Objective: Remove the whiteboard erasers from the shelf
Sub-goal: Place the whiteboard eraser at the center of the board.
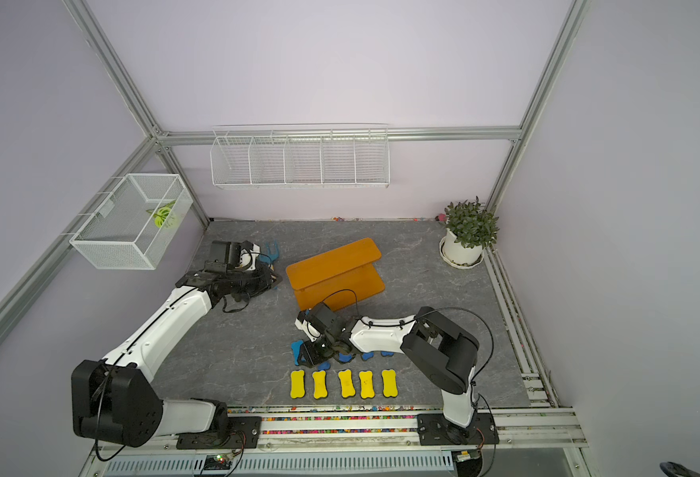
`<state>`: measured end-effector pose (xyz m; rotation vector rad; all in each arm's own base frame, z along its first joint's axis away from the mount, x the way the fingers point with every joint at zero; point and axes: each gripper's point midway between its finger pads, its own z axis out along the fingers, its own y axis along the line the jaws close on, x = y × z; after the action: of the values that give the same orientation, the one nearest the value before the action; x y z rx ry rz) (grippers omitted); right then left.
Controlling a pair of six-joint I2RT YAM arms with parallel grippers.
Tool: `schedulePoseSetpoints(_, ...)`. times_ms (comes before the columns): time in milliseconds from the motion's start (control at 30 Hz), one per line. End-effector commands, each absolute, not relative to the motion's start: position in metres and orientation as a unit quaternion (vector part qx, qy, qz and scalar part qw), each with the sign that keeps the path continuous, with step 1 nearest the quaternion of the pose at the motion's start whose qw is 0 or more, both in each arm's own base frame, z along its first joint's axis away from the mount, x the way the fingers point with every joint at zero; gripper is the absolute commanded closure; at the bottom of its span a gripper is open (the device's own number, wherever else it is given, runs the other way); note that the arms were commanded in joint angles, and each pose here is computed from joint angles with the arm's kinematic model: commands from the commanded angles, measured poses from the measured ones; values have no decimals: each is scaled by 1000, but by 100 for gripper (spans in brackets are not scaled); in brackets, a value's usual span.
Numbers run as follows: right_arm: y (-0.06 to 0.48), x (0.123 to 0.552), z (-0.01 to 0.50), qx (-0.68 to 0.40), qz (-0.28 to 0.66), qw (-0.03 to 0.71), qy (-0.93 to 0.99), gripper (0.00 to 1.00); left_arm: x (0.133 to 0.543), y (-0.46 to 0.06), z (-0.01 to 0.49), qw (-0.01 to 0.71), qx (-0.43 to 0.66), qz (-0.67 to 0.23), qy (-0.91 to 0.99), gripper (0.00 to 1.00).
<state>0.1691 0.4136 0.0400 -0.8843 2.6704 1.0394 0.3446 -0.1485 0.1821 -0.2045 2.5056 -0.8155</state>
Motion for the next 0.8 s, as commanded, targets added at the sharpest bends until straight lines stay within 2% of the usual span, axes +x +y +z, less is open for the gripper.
schedulePoseSetpoints(0,420,163,44,-312,350,66,881,60,341,-144,174,241,-74,-290,923,74)
schedulePoseSetpoints(333,421,164,47,-316,348,71,880,60,341,-145,174,240,-74,-290,923,74)
schedulePoseSetpoints(467,409,169,61,-315,326,97,886,60,341,-144,174,241,-74,-289,924,74)
schedulePoseSetpoints(633,360,193,76,-284,200,180,920,60,340,-144,177,243,-73,-289,923,73)
schedulePoseSetpoints(767,340,189,74,-287,123,196,930,57,341,-145,178,244,-72,-293,922,73)
